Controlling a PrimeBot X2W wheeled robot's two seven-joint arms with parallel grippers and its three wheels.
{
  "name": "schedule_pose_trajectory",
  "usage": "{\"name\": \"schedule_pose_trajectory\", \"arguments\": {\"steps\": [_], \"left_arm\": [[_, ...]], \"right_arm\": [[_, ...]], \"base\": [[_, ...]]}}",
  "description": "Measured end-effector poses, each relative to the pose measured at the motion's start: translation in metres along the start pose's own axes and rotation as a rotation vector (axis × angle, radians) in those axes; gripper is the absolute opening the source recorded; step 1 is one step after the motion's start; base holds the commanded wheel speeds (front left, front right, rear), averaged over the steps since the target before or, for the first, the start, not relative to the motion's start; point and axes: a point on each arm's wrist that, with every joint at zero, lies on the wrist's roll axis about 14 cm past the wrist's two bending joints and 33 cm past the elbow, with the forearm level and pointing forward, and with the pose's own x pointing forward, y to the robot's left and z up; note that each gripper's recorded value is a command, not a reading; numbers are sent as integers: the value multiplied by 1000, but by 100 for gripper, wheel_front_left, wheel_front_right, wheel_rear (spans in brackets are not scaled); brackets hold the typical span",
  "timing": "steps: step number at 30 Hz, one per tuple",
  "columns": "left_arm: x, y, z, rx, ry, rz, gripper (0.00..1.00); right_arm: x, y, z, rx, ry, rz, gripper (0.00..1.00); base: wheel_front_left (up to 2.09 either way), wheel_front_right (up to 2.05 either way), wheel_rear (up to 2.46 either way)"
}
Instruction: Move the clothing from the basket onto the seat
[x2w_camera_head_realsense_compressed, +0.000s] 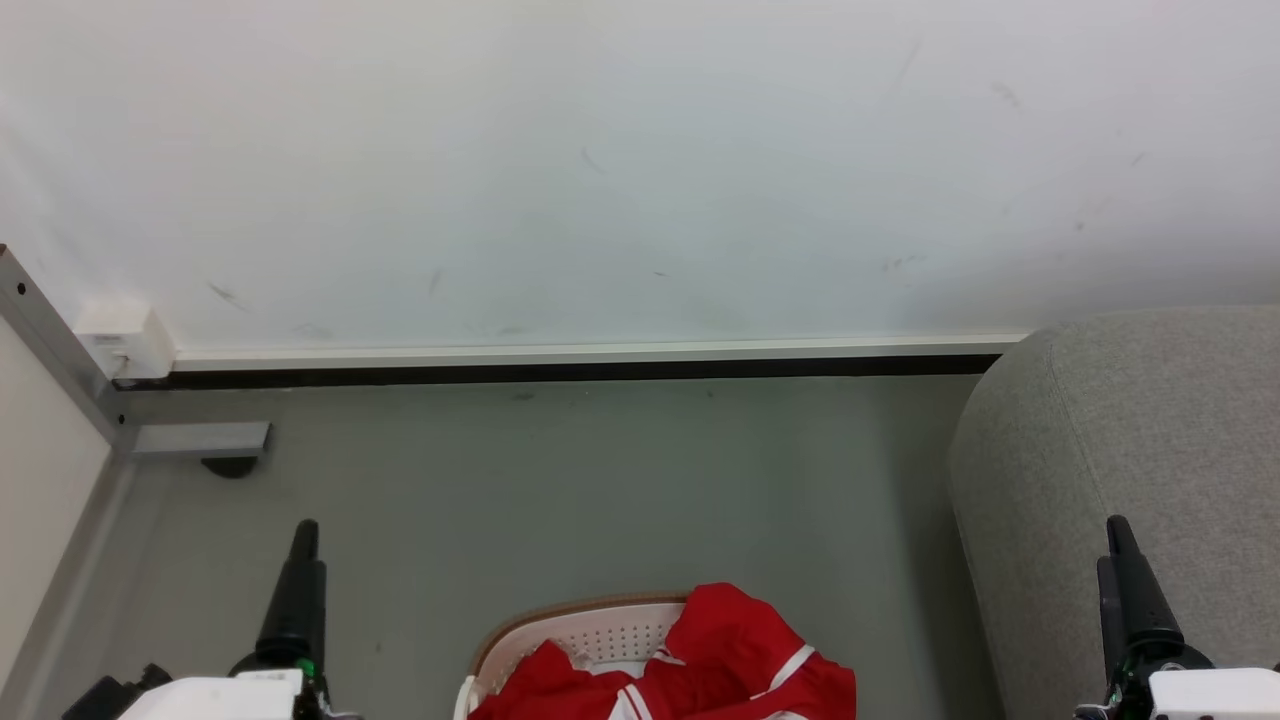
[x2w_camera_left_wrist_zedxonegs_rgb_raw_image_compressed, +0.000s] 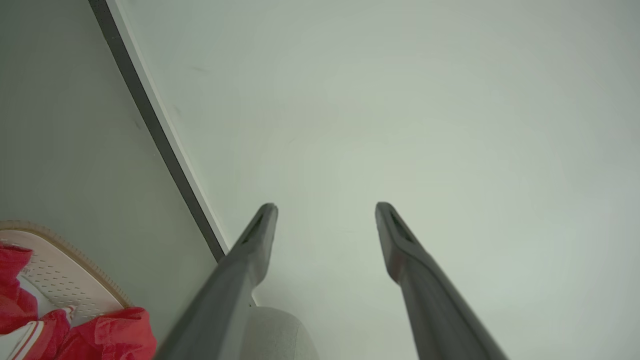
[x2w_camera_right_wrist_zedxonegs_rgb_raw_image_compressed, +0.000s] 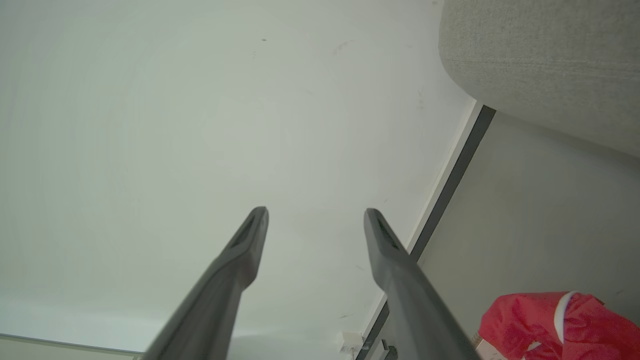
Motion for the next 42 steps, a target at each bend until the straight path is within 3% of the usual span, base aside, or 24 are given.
{"name": "schedule_pose_trajectory", "arguments": {"steps": [29,42], "left_arm": [[3,-17,4,658,-39,-61,100],[1,-14,2,855,-44,-56,100]], "right_arm": [[-2,11,-22,-638,46,70,100],[-4,6,-33,-927,81,94,100]], "base": [[0,0,0],[0,0,0]]}}
